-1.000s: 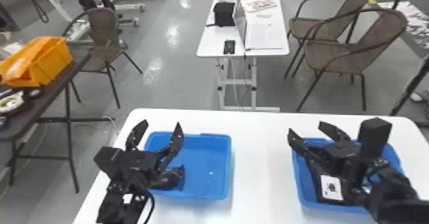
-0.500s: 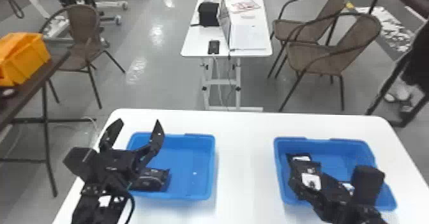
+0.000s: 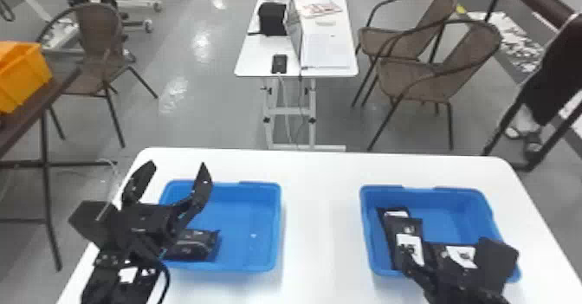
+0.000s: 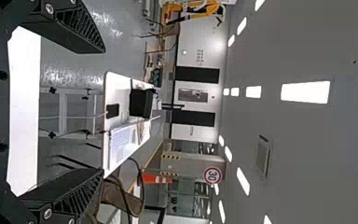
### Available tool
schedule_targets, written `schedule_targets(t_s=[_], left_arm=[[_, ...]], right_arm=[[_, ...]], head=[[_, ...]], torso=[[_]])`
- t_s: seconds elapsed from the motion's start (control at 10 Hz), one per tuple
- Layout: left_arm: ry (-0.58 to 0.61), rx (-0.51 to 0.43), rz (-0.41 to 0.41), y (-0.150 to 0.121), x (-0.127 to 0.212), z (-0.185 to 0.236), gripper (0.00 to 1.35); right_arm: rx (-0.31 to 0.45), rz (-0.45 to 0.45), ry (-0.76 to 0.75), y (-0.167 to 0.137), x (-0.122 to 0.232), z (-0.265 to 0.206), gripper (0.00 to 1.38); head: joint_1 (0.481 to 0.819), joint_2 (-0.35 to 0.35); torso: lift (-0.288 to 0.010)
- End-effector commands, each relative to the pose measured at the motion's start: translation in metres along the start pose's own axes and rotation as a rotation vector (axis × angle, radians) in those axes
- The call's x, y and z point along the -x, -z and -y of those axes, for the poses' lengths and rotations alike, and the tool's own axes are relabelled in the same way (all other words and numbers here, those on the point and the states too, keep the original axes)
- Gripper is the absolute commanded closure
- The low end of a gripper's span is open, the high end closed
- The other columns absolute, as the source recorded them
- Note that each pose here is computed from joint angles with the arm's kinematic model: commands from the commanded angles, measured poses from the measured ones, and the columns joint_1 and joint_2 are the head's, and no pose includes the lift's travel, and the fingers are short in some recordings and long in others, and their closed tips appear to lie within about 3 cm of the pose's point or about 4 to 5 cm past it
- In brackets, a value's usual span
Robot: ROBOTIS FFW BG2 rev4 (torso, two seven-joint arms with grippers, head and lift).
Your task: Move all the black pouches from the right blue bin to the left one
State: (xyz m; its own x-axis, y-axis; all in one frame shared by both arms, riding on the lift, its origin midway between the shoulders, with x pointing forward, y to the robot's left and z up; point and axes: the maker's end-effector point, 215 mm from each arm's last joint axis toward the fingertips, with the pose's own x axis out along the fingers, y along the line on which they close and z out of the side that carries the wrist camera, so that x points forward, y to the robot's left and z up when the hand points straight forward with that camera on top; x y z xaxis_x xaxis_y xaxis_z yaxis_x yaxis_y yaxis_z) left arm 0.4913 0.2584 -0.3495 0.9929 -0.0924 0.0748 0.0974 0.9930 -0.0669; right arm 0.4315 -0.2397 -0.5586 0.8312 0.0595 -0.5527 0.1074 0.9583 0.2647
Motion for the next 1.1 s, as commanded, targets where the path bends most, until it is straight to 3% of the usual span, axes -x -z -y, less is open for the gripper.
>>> schedule_targets(t_s=[0.0, 0.3, 0.8, 1.0], left_arm=[[-0.002, 0.001, 0.003, -0.001, 0.0, -0.001, 0.12], [-0.003, 0.001, 0.008, -0.003, 0.0, -0.002, 0.12], [-0.01, 0.005, 0.01, -0.002, 0.003, -0.004, 0.12], [-0.009, 0.006, 0.008, -0.001, 0.003, -0.003, 0.12]], right_arm=[[0.008, -0.007, 0.008, -0.003, -0.008, 0.003, 0.15], [0.058, -0.024, -0.006, -0.011, -0.034, 0.007, 0.15], [0.055, -0.091, -0.027, 0.006, -0.057, 0.015, 0.14], [0.061, -0.107, -0.046, 0.006, -0.063, 0.017, 0.22]], head=[[0.695, 0.026], [0.695, 0.02], [0.695, 0.012], [0.695, 0.018]], torso=[[0.0], [0.0], [0.0], [0.0]])
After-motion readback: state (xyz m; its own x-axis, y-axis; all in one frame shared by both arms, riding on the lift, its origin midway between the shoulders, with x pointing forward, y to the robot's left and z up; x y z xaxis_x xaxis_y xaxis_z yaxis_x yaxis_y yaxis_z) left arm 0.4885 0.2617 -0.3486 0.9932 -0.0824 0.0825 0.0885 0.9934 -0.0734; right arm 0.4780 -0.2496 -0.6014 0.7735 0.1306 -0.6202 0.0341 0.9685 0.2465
